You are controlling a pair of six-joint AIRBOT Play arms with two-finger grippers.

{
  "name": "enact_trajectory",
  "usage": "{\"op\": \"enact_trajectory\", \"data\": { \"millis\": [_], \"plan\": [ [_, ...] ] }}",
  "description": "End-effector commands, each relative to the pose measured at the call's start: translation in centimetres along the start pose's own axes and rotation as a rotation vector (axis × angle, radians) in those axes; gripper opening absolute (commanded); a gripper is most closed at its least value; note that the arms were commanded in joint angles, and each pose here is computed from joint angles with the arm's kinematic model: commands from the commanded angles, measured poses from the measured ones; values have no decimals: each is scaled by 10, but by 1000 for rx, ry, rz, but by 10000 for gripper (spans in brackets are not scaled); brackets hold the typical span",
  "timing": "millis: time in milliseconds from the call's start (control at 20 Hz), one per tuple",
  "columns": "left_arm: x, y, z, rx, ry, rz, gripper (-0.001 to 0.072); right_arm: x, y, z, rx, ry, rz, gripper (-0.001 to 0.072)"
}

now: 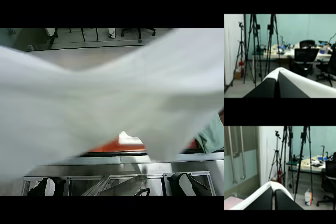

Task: Fold the shirts.

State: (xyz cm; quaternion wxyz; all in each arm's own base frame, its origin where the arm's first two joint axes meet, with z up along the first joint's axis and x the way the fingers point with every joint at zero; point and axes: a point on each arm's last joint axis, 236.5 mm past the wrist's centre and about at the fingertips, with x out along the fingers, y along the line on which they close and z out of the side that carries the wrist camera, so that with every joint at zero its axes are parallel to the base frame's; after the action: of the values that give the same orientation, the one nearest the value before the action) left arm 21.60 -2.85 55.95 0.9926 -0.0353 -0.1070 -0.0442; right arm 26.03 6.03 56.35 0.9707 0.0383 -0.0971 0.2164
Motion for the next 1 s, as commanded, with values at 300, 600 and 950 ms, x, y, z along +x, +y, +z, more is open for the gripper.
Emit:
{"op": "enact_trajectory", "data": {
  "millis": [300, 600, 950],
  "plan": [
    [135, 3, -349, -367, 858, -355, 15, 101, -92, -344, 457, 613, -1, 19],
    [140, 55, -627, -373, 1252, -110, 15, 108, -155, -599, 735, 870, -244, 18],
    [195, 105, -702, -503, 1290, -4, 15, 169, -229, -632, 824, 767, -277, 19]
  ]
}}
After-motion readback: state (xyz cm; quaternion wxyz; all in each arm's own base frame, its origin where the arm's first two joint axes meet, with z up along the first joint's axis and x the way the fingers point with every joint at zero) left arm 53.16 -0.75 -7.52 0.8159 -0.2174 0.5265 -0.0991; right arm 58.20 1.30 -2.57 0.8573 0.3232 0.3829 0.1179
